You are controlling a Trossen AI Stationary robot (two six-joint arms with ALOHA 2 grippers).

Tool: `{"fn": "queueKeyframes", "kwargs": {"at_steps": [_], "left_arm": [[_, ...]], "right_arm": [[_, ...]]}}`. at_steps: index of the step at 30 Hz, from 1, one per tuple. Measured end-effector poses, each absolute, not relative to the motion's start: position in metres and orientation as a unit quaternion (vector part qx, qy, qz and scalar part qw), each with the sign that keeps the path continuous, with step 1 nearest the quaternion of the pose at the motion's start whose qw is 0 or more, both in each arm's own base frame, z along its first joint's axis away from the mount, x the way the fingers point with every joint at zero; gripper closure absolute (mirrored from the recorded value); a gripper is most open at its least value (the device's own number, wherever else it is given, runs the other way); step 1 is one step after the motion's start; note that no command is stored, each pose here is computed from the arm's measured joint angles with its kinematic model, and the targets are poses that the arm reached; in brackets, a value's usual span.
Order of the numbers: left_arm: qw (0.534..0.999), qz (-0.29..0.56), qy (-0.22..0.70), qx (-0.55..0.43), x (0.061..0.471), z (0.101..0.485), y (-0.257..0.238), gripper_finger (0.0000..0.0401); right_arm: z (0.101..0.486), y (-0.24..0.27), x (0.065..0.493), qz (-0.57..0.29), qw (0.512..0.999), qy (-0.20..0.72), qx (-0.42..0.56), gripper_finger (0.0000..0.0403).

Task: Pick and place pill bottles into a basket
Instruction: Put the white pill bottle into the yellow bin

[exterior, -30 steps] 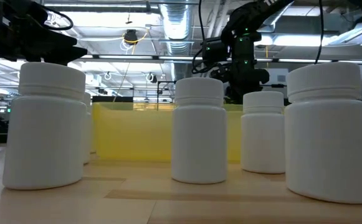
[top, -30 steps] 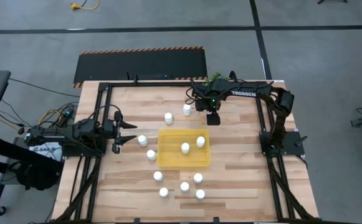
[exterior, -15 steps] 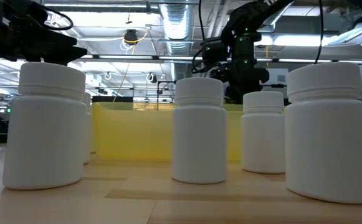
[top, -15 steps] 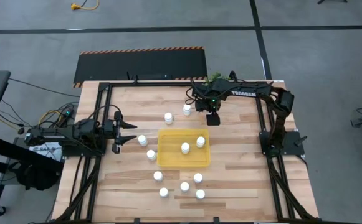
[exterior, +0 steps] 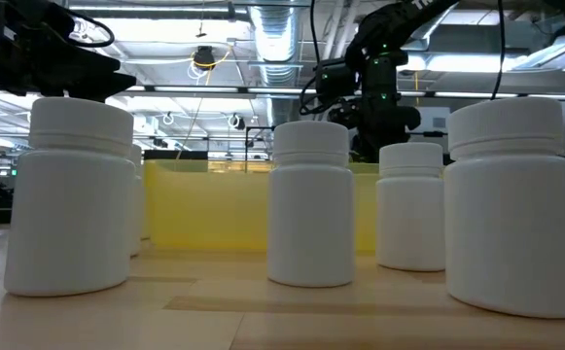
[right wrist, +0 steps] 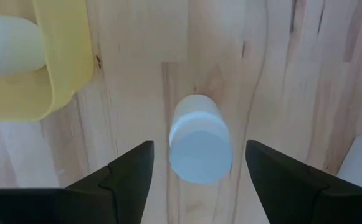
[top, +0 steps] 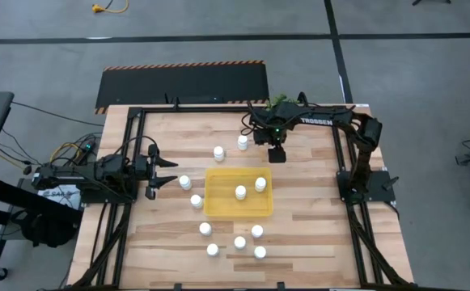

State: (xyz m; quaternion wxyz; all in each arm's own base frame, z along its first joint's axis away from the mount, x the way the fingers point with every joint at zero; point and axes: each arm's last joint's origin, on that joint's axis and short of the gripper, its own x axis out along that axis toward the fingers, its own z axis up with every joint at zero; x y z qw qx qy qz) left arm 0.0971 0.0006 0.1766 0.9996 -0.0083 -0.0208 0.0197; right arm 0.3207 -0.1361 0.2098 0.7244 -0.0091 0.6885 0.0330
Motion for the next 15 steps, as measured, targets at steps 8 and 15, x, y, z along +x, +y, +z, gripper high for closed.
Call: {"fn": "queueKeyframes", "kwargs": {"at_steps": [8,15], "left_arm": [[1.000,0.020,-0.021,-0.008,0.0971,0.1767,0.0006,0.0207],[1.000,0.020,-0.021,-0.008,0.0971,0.1767,0.0006,0.0207]], "right_arm": [[0.2098,-0.1363,0.3205,0.042,0.724,0.688,-0.017,0.0138],[0.2030,-0.1348,0.3163,0.044,0.713,0.699,-0.018,0.0137]]}}
